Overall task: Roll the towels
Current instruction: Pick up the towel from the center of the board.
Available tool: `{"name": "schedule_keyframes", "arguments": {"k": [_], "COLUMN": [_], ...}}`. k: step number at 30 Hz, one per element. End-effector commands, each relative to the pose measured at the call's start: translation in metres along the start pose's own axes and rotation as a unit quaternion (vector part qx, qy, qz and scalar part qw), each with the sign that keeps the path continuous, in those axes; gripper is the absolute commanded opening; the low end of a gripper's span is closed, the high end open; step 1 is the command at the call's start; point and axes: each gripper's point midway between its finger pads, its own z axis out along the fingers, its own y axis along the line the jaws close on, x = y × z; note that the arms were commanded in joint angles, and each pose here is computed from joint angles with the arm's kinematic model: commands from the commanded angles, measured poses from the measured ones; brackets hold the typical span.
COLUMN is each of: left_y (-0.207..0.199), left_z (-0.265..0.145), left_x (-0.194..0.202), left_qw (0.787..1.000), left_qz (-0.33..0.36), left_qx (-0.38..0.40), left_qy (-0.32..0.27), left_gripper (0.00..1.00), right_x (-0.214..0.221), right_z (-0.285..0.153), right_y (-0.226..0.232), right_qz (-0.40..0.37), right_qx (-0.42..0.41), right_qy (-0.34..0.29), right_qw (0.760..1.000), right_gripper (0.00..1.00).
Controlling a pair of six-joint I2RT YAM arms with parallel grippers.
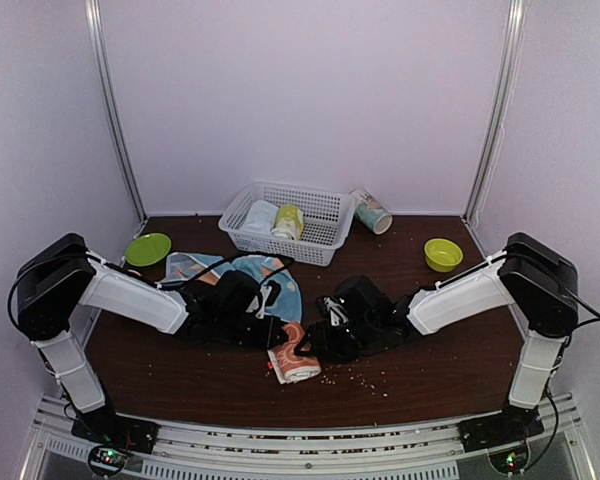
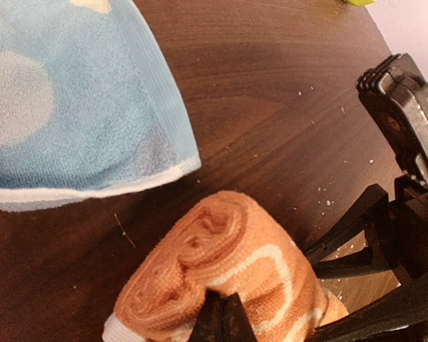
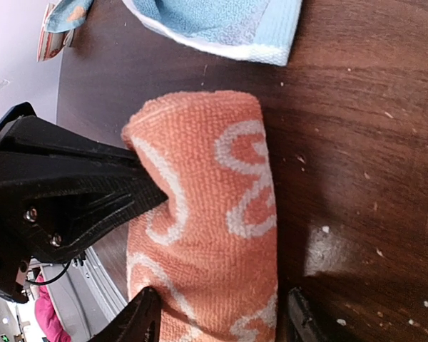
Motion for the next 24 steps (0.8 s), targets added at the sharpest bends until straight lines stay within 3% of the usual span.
{"name": "schedule_keyframes", "arguments": {"k": [1, 8, 17, 22, 24], "left_y": [0.022, 0.028, 0.023, 0.019, 0.019], "left_z": [0.000, 0.000, -0.012, -0.027, -0.034], "left_x": [0.023, 0.032, 0.027, 0.024, 0.024], "left_qw": [0.999, 0.999, 0.999, 0.999, 0.999], "left_qz": [-0.013, -0.018, -0.012, -0.009, -0.008], "left_qx": [-0.028, -0.030, -0.030, -0.032, -0.033], "left_qy": [0.024, 0.028, 0.025, 0.023, 0.021], "left_gripper": [0.00, 0.00, 0.01, 0.28, 0.34], "right_x": [0.004, 0.013, 0.015, 0.007, 0.005], "right_z": [0.010, 0.024, 0.030, 0.021, 0.016], "right_y": [0.005, 0.002, -0.008, -0.014, -0.014], "right_qz": [0.006, 0.007, 0.015, -0.013, -0.030], "right_qx": [-0.007, 0.013, 0.045, 0.097, 0.122], "right_qy": [0.017, 0.042, 0.040, 0.022, 0.017], "right_qw": [1.000, 0.999, 0.998, 0.995, 0.992], "right_gripper": [0.60, 0.56, 0.18, 0.11, 0.11]}}
